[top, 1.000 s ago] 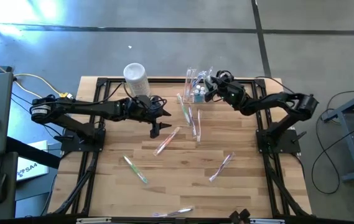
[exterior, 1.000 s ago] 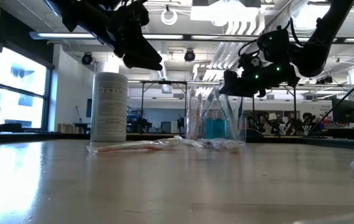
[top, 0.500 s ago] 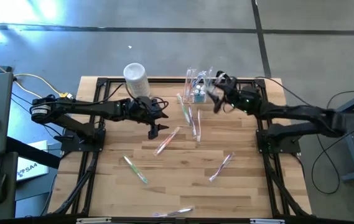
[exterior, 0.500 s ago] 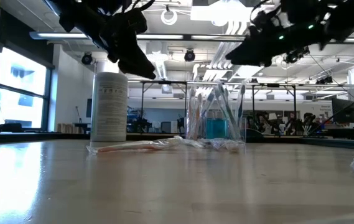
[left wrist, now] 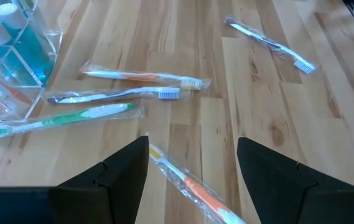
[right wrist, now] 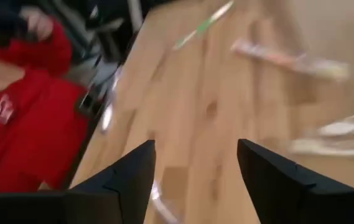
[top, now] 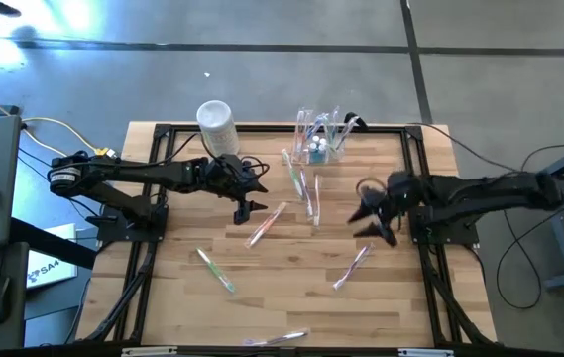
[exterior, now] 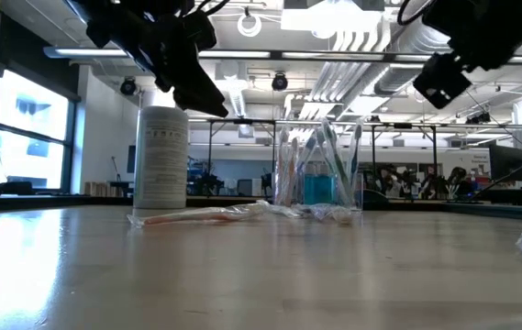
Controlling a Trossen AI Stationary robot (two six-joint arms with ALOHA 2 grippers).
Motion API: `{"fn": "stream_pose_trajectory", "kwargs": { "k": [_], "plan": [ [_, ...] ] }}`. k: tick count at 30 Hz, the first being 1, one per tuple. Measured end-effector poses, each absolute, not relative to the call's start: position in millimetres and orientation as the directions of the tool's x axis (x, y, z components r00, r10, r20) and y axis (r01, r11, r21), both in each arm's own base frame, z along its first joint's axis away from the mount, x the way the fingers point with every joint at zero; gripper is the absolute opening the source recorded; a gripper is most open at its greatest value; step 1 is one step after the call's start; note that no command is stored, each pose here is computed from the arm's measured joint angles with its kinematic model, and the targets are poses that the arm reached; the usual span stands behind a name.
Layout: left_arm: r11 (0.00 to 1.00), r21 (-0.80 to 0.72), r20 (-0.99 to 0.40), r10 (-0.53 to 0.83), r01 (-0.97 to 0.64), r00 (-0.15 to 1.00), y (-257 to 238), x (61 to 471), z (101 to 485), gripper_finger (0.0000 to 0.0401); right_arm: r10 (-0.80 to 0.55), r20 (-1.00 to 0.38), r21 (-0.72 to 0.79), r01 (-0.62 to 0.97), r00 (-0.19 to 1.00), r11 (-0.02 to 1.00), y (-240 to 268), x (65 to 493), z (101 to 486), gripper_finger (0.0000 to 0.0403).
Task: Pick & Place toothbrushing station
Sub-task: Put the violet toothbrush into the transparent organizer
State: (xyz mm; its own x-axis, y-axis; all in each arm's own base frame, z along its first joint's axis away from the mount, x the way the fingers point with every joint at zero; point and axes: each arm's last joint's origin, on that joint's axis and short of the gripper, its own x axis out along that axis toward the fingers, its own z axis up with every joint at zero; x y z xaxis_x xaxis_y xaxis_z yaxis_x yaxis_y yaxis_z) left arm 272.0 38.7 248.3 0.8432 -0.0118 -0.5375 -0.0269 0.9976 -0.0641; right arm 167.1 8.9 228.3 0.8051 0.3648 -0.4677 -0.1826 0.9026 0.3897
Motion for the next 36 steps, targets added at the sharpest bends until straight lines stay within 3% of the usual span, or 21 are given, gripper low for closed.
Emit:
{"fn": "stream_pose_trajectory", "kwargs": {
  "k": [4, 15, 28, 36],
  "plan": [
    [0.997, -0.065, -0.537, -0.012, -0.028, 0.843, 39, 272, 248, 0.0239, 0.363, -0.550, 0.365, -0.175, 0.752, 0.915, 33, 174, 216, 0.0211],
    [0.998, -0.064, -0.536, -0.011, -0.028, 0.844, 39, 272, 249, 0.0239, 0.199, -0.789, 0.182, -0.087, 0.582, 0.979, 80, 192, 160, 0.0205],
    [0.998, -0.059, -0.538, -0.011, -0.025, 0.843, 39, 272, 248, 0.0239, 0.150, -0.887, 0.190, 0.048, 0.437, 0.981, 104, 199, 112, 0.0205],
    [0.998, -0.059, -0.537, -0.010, -0.026, 0.843, 39, 272, 248, 0.0239, 0.114, -0.886, 0.150, 0.047, 0.449, 0.988, 109, 202, 104, 0.0205]
  ]
}}
